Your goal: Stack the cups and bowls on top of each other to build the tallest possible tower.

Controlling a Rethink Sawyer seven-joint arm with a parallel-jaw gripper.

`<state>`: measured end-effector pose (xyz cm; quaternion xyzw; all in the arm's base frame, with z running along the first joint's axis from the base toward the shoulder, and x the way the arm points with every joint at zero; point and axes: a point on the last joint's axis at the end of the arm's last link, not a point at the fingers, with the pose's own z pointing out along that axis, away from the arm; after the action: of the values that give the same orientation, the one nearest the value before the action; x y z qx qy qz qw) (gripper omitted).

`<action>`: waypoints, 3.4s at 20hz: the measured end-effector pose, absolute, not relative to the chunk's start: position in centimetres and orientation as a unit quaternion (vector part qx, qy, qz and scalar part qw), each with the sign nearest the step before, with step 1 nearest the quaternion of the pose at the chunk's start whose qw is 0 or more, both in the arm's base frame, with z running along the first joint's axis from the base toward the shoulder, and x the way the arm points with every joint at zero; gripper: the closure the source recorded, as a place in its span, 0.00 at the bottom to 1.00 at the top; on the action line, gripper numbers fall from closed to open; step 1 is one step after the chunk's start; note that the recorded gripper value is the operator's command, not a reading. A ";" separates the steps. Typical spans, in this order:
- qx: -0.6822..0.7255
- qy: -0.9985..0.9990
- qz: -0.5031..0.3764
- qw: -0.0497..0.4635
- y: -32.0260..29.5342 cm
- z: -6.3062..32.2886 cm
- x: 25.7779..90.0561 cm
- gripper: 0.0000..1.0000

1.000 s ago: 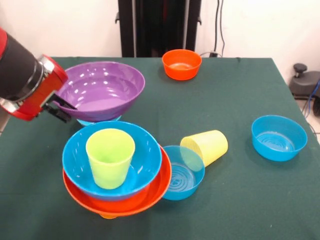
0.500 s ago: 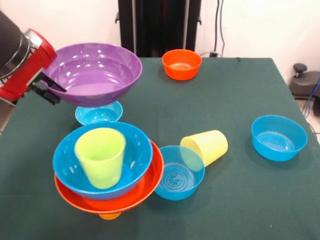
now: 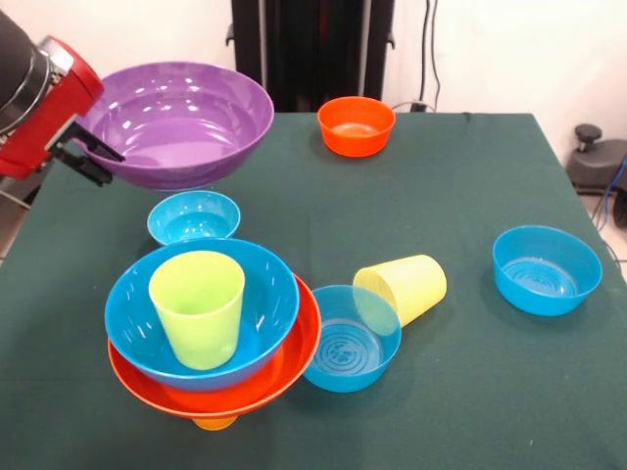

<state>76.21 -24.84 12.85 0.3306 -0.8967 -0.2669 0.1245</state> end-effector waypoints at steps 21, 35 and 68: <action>0.303 -0.931 -0.191 0.078 -27.1 15.8 82.4 1.00; 0.323 -0.916 -0.235 0.046 -24.1 14.5 84.7 1.00; 0.349 -0.900 -0.260 0.030 -18.2 11.3 88.5 1.00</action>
<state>88.52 -18.19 11.35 0.3490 -0.8998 -0.2602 0.0297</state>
